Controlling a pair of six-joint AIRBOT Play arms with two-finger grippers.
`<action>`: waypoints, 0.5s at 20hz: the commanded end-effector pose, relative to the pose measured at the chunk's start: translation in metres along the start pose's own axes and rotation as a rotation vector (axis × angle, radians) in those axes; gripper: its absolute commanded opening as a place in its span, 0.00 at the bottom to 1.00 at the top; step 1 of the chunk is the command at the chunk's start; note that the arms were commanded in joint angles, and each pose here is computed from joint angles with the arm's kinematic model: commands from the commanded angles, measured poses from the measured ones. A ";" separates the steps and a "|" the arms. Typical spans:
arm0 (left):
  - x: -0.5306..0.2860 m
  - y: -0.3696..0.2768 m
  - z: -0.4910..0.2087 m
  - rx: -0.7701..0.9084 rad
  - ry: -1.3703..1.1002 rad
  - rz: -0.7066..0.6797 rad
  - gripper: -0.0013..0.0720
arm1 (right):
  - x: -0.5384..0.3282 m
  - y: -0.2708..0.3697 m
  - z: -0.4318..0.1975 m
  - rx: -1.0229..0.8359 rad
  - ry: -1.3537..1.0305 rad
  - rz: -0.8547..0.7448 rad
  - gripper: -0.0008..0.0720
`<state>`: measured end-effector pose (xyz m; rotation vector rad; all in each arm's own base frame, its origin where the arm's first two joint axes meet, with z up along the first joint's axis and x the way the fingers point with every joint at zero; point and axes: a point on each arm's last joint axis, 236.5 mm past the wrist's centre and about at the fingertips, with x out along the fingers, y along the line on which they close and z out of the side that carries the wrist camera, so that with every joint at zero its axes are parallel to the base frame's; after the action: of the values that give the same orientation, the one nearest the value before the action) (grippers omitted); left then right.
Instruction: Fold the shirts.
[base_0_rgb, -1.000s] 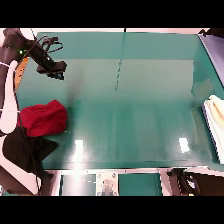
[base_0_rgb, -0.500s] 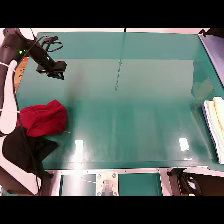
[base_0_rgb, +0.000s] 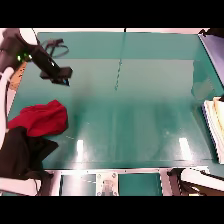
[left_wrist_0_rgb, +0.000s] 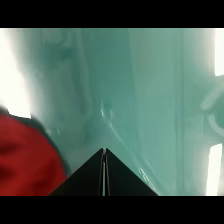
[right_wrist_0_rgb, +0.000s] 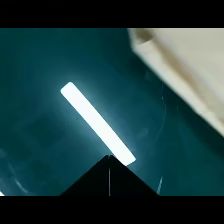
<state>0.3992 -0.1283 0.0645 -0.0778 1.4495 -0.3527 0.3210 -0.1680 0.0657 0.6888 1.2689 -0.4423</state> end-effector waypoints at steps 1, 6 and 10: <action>0.028 -0.024 -0.065 -0.021 0.031 -0.005 0.05 | 0.044 0.051 -0.075 -0.243 0.066 0.029 0.02; 0.056 -0.039 -0.145 -0.060 0.087 -0.004 0.05 | 0.085 0.062 -0.166 -0.389 0.168 0.044 0.02; 0.055 -0.039 -0.145 -0.063 0.074 -0.002 0.05 | 0.093 0.068 -0.189 -0.454 0.216 0.039 0.03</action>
<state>0.2625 -0.1567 0.0088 -0.1078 1.5410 -0.3254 0.2652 -0.0012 -0.0253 0.4181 1.4692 -0.0882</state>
